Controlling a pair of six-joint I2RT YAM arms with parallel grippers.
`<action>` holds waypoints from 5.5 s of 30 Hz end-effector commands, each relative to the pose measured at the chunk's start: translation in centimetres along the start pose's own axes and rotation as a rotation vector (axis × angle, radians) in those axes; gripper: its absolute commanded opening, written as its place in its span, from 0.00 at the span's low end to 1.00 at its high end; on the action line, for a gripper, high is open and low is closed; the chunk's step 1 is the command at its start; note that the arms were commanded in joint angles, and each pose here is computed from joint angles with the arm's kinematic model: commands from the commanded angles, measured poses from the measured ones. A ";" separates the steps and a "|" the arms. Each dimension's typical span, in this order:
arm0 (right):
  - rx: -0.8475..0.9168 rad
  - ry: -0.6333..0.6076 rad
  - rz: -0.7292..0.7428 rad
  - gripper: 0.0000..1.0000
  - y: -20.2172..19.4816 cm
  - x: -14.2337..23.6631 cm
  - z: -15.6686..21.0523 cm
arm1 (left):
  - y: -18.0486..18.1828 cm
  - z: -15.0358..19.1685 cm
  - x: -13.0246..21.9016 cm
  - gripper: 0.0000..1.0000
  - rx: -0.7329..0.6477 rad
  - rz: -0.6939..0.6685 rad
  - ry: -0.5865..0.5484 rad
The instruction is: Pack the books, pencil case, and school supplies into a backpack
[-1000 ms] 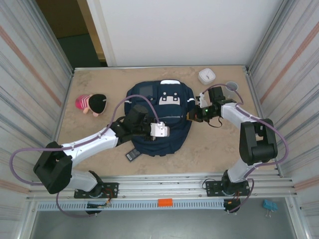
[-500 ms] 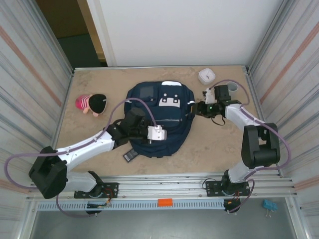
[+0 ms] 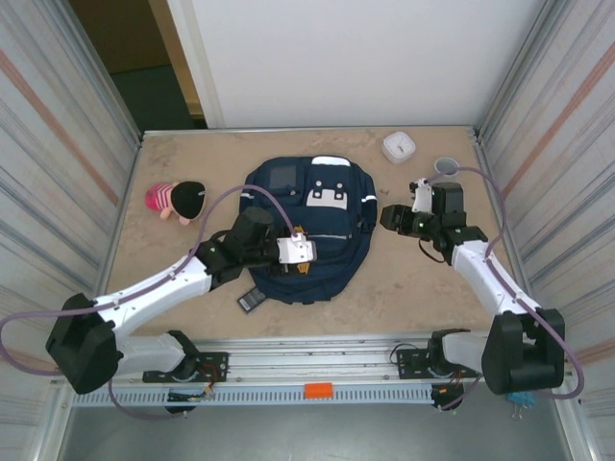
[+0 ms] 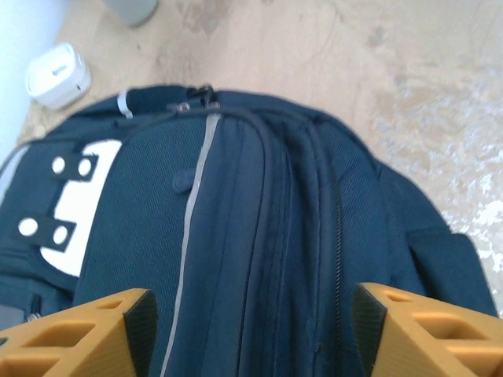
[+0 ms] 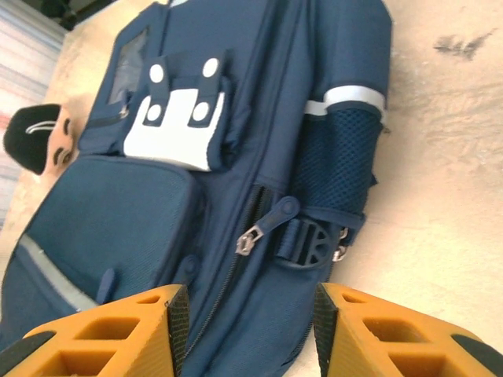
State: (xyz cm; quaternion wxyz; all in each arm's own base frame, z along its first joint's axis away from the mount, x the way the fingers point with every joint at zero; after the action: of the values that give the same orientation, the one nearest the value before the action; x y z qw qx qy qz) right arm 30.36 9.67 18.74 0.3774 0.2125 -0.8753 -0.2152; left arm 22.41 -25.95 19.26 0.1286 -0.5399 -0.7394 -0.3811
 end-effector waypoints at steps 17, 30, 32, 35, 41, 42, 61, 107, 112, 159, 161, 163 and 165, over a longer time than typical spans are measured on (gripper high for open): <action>0.137 -0.092 -0.125 0.48 3.0 -0.6 0.3 | 2.7 1.6 -1.5 0.35 0.013 -0.059 0.043; 0.149 -0.091 -0.216 0.51 4.1 -1.1 0.1 | 0.1 4.4 -1.7 0.66 -0.130 0.070 0.172; 0.146 -0.087 -0.219 0.51 4.1 -1.1 0.1 | -0.1 4.8 -2.3 0.67 -0.138 0.076 0.188; 0.141 -0.083 -0.218 0.52 4.1 -1.2 0.2 | -0.6 5.3 -3.3 0.68 -0.146 0.105 0.202; 0.139 -0.084 -0.214 0.52 4.0 -1.1 0.3 | 0.5 6.7 -5.8 0.67 -0.134 0.043 0.265; 0.138 -0.084 -0.213 0.52 3.9 -1.1 0.4 | 0.7 6.8 -6.0 0.65 -0.134 0.027 0.268; 0.025 0.021 -0.452 0.65 4.7 -4.0 -1.5 | 2.2 3.1 1.1 0.05 0.085 -0.039 -0.238; 0.239 0.344 -0.554 0.36 9.4 -3.9 6.9 | 4.0 3.8 1.0 0.04 0.102 -0.144 -0.193; 0.210 0.345 -0.581 0.33 9.6 -4.3 6.9 | 4.1 3.5 1.1 0.04 0.103 -0.143 -0.212; 0.280 0.288 -0.091 0.00 10.4 -0.8 8.0 | 6.5 -0.9 -2.1 0.03 0.329 -0.289 0.031; 0.239 0.287 -0.005 0.00 8.7 -0.5 7.4 | 6.3 -0.5 -1.8 0.03 0.326 -0.304 0.052; 0.227 0.279 0.021 0.00 7.8 -0.1 7.0 | 6.5 0.2 -1.4 0.03 0.330 -0.349 0.077; 0.248 0.281 0.011 0.00 7.8 0.3 6.9 | 6.7 0.7 -1.0 0.03 0.335 -0.367 0.104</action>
State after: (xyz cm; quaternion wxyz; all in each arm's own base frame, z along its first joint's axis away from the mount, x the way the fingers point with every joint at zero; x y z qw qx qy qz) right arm 24.22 18.02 17.64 0.4631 0.2748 -0.8385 -0.0832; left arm 26.95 -26.02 17.01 0.2281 -0.4122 -0.8225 -0.3186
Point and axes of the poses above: each hand's point on the last joint's axis, 136 mm out from that joint toward the fingers, its own x axis back along the fingers, its own y axis along the line the jaws close on, z = x × y, the point moved 4 cm from there along x, back along the fingers, and after that the axes turned 1 degree about x, right-handed, at the moved point
